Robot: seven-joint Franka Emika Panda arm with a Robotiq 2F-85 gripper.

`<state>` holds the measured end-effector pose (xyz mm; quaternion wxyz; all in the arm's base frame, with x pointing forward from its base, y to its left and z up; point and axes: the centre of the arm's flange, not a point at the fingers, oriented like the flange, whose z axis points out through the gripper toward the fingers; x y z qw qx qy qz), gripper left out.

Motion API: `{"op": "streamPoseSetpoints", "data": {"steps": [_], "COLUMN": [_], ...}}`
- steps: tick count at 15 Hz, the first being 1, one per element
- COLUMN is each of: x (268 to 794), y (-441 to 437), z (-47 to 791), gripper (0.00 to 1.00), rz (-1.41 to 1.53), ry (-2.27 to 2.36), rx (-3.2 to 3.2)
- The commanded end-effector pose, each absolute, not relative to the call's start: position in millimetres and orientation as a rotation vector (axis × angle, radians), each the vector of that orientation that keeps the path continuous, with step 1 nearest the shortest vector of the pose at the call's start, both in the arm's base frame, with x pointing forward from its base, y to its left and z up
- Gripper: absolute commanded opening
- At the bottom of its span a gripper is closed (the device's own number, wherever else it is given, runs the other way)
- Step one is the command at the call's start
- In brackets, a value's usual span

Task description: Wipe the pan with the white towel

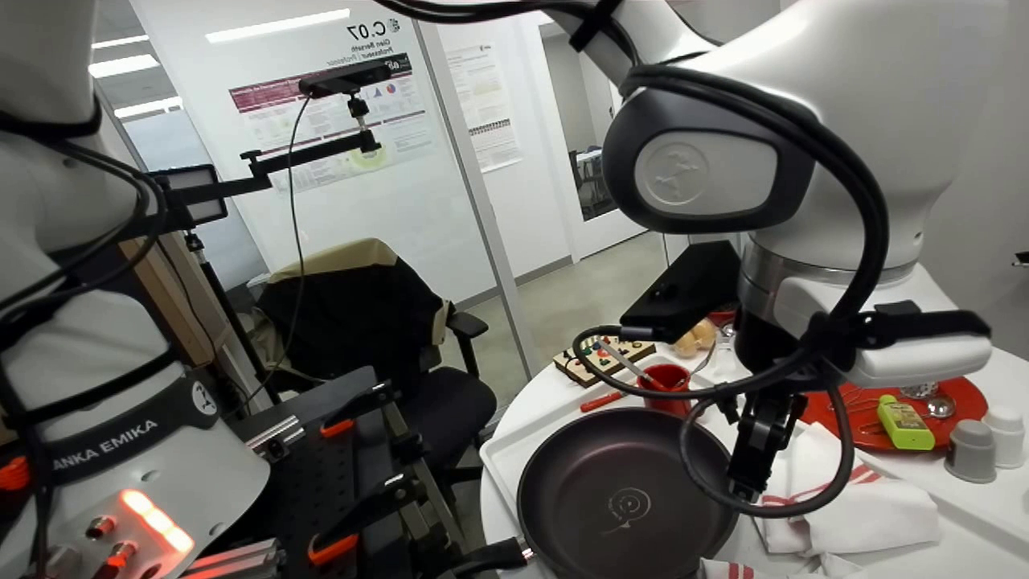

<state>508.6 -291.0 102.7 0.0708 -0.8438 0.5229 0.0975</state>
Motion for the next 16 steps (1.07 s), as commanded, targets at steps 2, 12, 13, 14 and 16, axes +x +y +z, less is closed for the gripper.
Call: {"op": "streamPoseSetpoints", "data": {"steps": [2,12,13,14,16], "x": [522,508,508,508,508], "y": [-310,-291,-291,-291,-295], "z": [72,103,103,103,100], "gripper": [1.0,1.0,1.0,1.0,1.0], "rz": [0.289,0.294,0.294,0.294,0.291], "ry": [1.599,1.573,1.573,1.573,1.57], "rx": [-2.624,-2.537,-2.537,-2.537,-2.564]}}
